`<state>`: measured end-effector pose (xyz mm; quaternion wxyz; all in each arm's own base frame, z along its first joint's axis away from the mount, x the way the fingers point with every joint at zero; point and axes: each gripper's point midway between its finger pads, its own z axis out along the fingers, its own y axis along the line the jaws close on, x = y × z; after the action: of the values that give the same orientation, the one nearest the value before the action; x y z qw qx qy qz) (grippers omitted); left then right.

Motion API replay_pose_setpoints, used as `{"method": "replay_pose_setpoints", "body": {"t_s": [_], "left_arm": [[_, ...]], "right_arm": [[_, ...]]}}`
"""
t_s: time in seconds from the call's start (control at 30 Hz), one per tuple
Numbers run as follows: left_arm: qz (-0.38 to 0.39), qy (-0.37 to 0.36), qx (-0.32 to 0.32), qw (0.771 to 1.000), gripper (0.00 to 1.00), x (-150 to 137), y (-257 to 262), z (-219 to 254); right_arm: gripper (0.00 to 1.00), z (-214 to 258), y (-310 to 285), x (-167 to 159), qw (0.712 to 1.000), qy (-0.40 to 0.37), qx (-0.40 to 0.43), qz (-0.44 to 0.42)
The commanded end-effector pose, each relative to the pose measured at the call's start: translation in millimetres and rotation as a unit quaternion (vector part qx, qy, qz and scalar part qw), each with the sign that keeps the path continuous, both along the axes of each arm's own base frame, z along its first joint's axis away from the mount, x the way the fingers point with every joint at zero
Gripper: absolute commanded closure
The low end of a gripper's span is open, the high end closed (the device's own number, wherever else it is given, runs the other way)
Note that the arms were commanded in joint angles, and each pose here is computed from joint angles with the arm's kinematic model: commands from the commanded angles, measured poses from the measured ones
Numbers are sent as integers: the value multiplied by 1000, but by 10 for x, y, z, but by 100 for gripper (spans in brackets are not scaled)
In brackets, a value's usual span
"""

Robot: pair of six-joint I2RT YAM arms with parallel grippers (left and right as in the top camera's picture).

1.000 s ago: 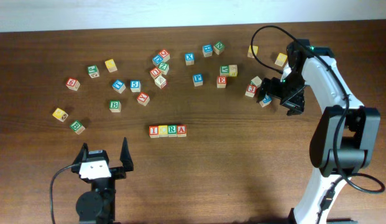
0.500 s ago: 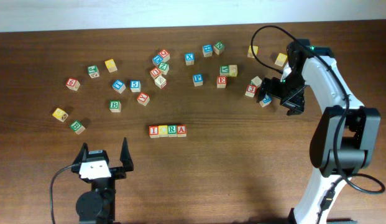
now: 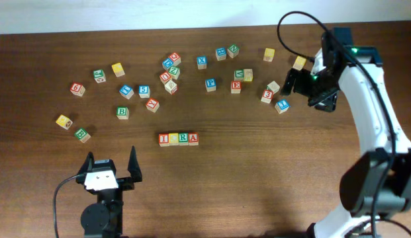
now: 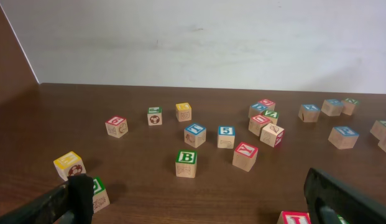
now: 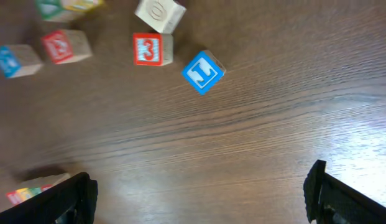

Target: Spell out ICRA

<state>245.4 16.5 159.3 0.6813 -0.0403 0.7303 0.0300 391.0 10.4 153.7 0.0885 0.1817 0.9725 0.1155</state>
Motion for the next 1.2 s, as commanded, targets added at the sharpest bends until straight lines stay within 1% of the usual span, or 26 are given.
{"method": "replay_pose_setpoints", "body": {"t_s": [0.0,0.07,0.17,0.2,0.43,0.63,0.8,0.87,1.0,1.17], "left_arm": [[-4,2,8,1000,1,0,-15,-14],[-4,2,8,1000,1,-1,-15,-15],[-4,2,8,1000,1,0,-15,-14],[-4,2,8,1000,1,0,-15,-14],[-4,2,8,1000,1,0,-15,-14],[-4,2,8,1000,1,-1,-15,-15],[-4,2,8,1000,1,0,-15,-14],[-4,2,8,1000,1,0,-15,-14],[-4,2,8,1000,1,0,-15,-14],[-4,2,8,1000,1,0,-15,-14]], "right_arm": [[2,457,-19,-50,998,-64,-10,2],[2,619,-16,-91,996,-86,-11,2],[2,1038,-7,-239,989,-145,-15,2],[2,1103,-5,-267,988,-154,-16,2],[2,1807,22,-671,965,-260,-23,1],[2,2427,60,-1243,930,-367,-30,0],[2,2626,77,-1517,913,-406,-33,0],[2,2655,81,-1567,911,-412,-33,0],[2,2673,83,-1591,909,-416,-33,0],[2,2607,77,-1521,915,-403,-32,0]]}}
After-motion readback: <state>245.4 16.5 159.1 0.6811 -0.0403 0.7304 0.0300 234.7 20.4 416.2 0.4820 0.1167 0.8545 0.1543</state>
